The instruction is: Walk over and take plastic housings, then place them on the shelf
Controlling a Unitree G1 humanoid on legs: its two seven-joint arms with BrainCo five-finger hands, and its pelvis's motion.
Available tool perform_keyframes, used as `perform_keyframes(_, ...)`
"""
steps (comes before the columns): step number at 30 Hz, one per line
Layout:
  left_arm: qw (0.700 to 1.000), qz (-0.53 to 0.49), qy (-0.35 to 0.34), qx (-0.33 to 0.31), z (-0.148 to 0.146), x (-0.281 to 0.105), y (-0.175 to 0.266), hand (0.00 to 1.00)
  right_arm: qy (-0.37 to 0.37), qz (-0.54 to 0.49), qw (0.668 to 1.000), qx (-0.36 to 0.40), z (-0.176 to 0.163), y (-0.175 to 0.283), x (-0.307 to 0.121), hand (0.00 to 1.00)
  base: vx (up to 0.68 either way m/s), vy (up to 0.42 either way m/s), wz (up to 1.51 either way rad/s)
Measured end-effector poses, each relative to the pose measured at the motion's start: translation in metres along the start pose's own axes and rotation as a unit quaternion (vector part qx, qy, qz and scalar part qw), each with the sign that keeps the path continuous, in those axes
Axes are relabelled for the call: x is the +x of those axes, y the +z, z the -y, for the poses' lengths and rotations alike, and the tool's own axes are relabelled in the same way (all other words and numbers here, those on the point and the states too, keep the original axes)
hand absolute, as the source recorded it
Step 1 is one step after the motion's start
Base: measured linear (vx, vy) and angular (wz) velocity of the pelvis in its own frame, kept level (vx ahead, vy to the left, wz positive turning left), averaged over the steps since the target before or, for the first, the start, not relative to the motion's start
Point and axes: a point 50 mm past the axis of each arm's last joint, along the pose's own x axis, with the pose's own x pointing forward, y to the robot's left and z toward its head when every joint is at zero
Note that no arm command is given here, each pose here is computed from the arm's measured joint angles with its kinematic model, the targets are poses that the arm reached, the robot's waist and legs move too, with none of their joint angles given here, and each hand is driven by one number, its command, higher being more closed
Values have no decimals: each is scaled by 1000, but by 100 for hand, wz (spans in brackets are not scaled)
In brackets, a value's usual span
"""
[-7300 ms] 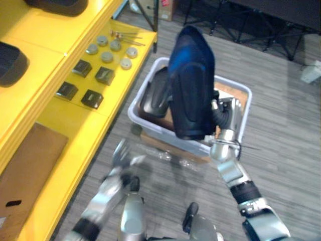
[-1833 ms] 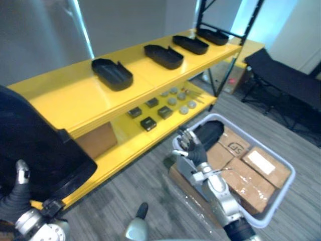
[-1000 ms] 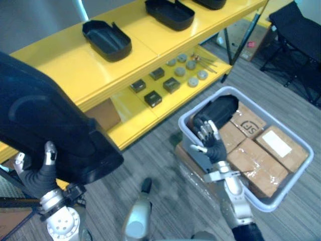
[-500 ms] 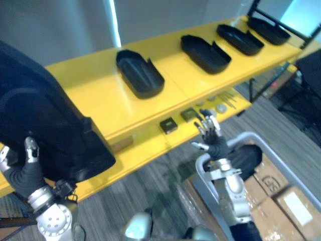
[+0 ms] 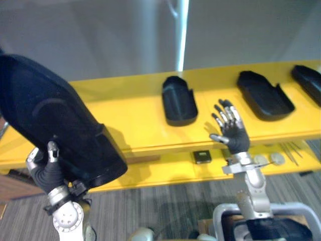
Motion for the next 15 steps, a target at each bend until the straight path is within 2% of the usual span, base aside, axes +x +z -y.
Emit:
perform_keyframes(1,1000,1,-24,-16,13,2,-1,100,-20,3,1000,-5,6,2,-1,0,65,230,112)
perform_keyframes(3,999,3,-44,-17,18,3,0,100,-26,3,1000,0,2,-1,-2,0,28,219,27)
perform_keyframes(6,999,-14,-45,4,10,0,-3,100,-25,7,999,24,-7,-6,-2,0,-13,84,-17)
perform_keyframes(10,998,-39,-32,36,-9,-10,-7,100,-11,8,999,36,-13,-10,-1,0,-50,30,-70)
perform_keyframes(15,998,-28,-56,32,0,-7,-4,100,-58,-22,996,57,-13,-21,-20,0,-57,77,-20)
